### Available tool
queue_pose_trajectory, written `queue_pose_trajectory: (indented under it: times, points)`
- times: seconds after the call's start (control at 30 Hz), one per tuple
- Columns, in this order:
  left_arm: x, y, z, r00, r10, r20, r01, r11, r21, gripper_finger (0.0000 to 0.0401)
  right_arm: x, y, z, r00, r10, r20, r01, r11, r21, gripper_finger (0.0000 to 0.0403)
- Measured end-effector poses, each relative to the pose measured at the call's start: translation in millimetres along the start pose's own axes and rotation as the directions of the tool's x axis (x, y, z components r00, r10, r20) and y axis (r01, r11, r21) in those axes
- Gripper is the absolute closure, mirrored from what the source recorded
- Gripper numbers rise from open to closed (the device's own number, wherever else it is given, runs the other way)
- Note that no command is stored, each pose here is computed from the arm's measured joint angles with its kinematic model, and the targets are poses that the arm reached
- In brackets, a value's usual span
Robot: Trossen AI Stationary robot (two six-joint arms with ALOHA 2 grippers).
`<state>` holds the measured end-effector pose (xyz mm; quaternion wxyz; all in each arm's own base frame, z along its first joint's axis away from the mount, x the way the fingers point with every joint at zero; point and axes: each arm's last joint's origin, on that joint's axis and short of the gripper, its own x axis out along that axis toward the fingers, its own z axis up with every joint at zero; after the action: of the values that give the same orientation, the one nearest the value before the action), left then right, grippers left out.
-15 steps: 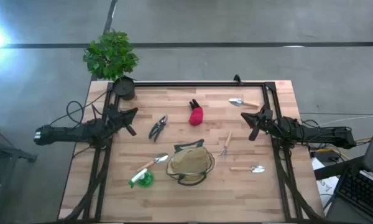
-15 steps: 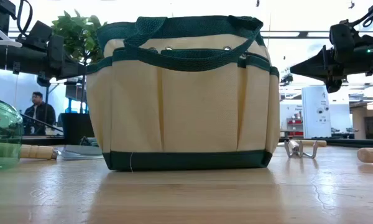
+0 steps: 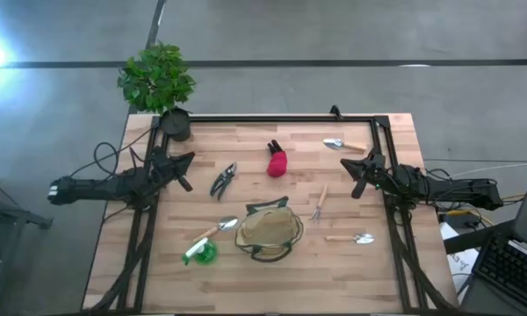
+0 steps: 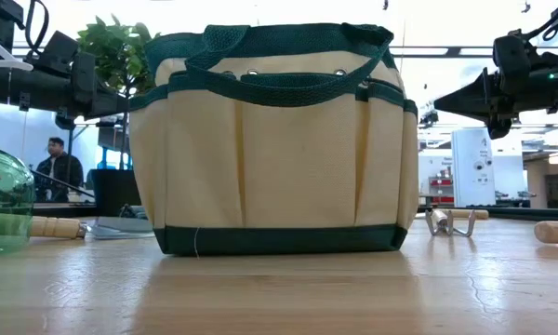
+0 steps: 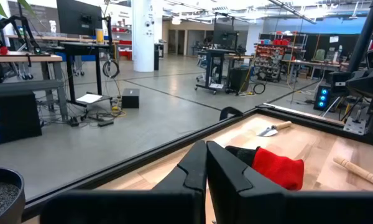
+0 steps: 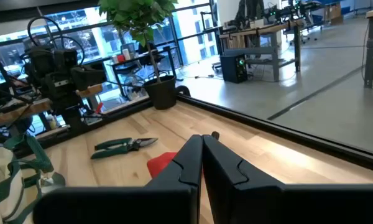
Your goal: Pick & Place Garden tools in Gardening bag
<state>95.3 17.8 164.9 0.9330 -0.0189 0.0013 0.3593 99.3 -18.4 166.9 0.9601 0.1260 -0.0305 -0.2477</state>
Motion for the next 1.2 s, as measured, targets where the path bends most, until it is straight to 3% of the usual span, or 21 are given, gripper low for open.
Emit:
queue_pose_trajectory:
  times: [0.63, 0.73, 0.87, 1.2]
  points:
    - [0.0, 0.0, -0.1, 1.000, 0.000, 0.000, 0.000, 1.000, 0.000, 0.0387, 0.0, 0.3, 1.2, 1.000, 0.003, 0.011, -0.003, 1.000, -0.011, 0.0394]
    - [0.0, 0.0, -0.1, 1.000, 0.000, 0.000, 0.000, 1.000, 0.000, 0.0387, -0.4, 2.0, 8.5, 0.996, 0.018, 0.082, -0.013, 0.998, -0.060, 0.0394]
    - [0.0, 0.0, -0.1, 1.000, 0.000, 0.000, 0.000, 1.000, 0.000, 0.0387, -1.7, 3.9, 17.9, 0.984, 0.037, 0.173, -0.033, 0.999, -0.030, 0.0394]
    - [0.0, 0.0, 0.0, 1.000, 0.000, 0.000, 0.000, 1.000, -0.012, 0.0387, -3.2, 5.0, 25.0, 0.969, 0.048, 0.241, -0.053, 0.999, 0.013, 0.0394]
